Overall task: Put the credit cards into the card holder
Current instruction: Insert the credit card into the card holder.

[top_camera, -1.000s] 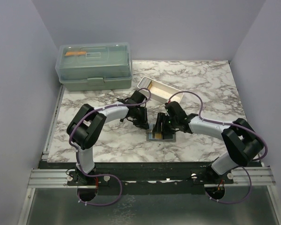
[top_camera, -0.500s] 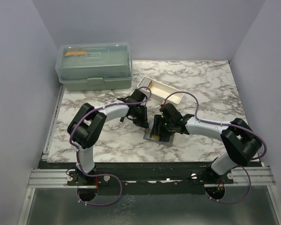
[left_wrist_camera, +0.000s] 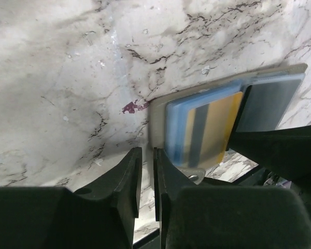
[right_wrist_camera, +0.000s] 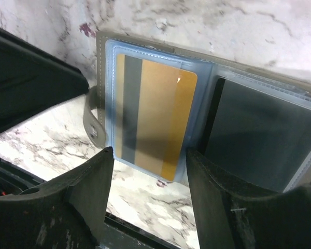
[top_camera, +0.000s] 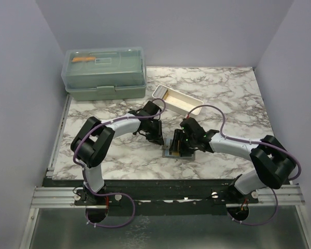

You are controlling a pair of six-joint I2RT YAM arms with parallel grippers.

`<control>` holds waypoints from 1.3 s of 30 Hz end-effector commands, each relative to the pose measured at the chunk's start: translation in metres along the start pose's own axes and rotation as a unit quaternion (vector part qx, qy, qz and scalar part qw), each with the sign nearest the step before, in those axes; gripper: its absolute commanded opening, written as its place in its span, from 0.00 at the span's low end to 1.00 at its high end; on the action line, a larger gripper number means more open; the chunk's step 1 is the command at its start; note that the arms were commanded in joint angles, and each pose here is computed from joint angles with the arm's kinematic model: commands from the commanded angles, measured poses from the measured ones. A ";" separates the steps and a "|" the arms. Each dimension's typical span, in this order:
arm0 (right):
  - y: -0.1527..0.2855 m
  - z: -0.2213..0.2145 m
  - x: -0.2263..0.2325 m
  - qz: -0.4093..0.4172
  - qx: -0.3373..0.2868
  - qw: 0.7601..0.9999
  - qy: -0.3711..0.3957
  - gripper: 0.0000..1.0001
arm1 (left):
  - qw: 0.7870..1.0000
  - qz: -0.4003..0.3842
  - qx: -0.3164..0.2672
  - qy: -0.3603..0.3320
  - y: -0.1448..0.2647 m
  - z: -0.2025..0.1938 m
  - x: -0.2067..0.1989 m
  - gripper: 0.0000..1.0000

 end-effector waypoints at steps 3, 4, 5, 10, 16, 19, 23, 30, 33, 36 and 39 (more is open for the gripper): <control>-0.009 0.020 0.020 0.018 -0.006 0.999 0.028 0.58 | 0.999 -0.019 0.030 -0.006 -0.013 -0.017 -0.013 0.18; -0.008 0.021 0.019 0.012 -0.009 1.000 0.025 0.58 | 0.999 -0.019 0.027 -0.007 -0.013 -0.016 -0.014 0.18; -0.004 0.022 0.018 0.007 -0.014 1.000 0.021 0.58 | 1.000 -0.017 0.022 -0.008 -0.012 -0.015 -0.014 0.18; 0.009 0.011 0.002 -0.020 -0.019 1.000 0.003 0.59 | 1.000 -0.002 -0.009 -0.012 0.005 -0.002 -0.003 0.24; 0.019 0.007 0.002 -0.009 -0.025 1.000 -0.008 0.44 | 0.999 0.004 -0.030 -0.009 0.030 0.003 0.003 0.36; 0.015 0.008 0.001 -0.015 -0.021 1.000 -0.001 0.30 | 1.000 -0.013 -0.027 -0.001 0.037 0.000 -0.004 0.37; 0.009 0.006 -0.004 -0.028 -0.013 1.000 0.002 0.19 | 0.999 -0.051 -0.008 0.011 0.043 -0.008 -0.020 0.37; 0.001 0.002 -0.016 -0.055 -0.015 0.998 0.002 0.09 | 0.995 -0.093 0.012 0.012 0.042 -0.018 -0.041 0.36; -0.007 -0.004 -0.020 -0.063 -0.005 0.998 -0.003 0.08 | 0.995 -0.100 0.021 0.011 0.037 -0.022 -0.046 0.37; -0.012 -0.012 -0.028 -0.082 0.010 0.996 -0.017 0.05 | 0.995 -0.097 0.023 0.009 0.033 -0.025 -0.048 0.38; -0.014 -0.016 -0.029 -0.079 0.012 0.997 -0.024 0.04 | 0.996 -0.091 0.024 0.010 0.028 -0.026 -0.047 0.41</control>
Point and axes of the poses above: each gripper's point midway between its finger pads, its own y axis back along the fingers, its own x axis along the line the jaws close on, z = x × y, the point moved 3 cm from there along y, back along the fingers, and after that the axes turned 8 degrees about y, right-handed, at the moved point
